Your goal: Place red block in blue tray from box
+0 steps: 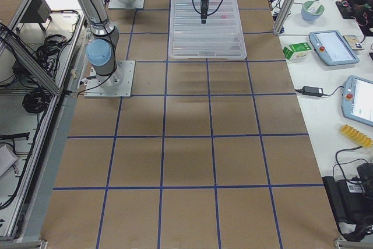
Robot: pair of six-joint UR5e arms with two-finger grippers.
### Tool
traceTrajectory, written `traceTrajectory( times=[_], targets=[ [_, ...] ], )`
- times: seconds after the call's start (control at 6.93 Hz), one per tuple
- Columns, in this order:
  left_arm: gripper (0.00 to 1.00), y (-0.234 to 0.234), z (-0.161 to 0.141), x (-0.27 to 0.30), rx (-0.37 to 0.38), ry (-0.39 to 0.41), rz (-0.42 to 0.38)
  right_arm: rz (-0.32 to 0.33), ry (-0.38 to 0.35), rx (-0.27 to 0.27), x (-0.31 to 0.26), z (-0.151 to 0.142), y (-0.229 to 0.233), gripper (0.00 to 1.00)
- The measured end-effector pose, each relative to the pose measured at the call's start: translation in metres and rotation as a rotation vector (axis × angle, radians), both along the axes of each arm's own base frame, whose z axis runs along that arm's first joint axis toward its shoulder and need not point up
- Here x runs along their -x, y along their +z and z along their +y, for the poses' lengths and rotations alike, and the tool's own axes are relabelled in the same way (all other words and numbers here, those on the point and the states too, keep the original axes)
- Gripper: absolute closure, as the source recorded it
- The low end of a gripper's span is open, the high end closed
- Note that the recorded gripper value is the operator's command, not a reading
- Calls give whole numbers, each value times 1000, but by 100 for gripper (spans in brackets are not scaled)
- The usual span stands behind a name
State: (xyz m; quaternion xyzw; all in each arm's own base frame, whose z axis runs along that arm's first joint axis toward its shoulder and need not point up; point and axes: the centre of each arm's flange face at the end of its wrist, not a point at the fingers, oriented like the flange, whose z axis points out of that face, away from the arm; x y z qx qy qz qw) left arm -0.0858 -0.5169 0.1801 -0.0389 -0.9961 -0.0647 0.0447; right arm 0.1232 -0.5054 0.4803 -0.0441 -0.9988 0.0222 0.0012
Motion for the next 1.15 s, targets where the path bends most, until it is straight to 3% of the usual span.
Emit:
traceTrajectory(
  times=[0.58, 0.87, 1.15],
  targets=[
    [92, 81, -19, 1, 94, 13, -5, 10, -7, -5, 27, -6, -1, 0],
    [92, 155, -25, -3, 103, 8, -15, 11, -2, -20, 108, -15, -6, 0],
    [91, 198, -32, -32, 108, 31, -72, 10, 44, -65, 189, -11, -29, 0]
  ],
)
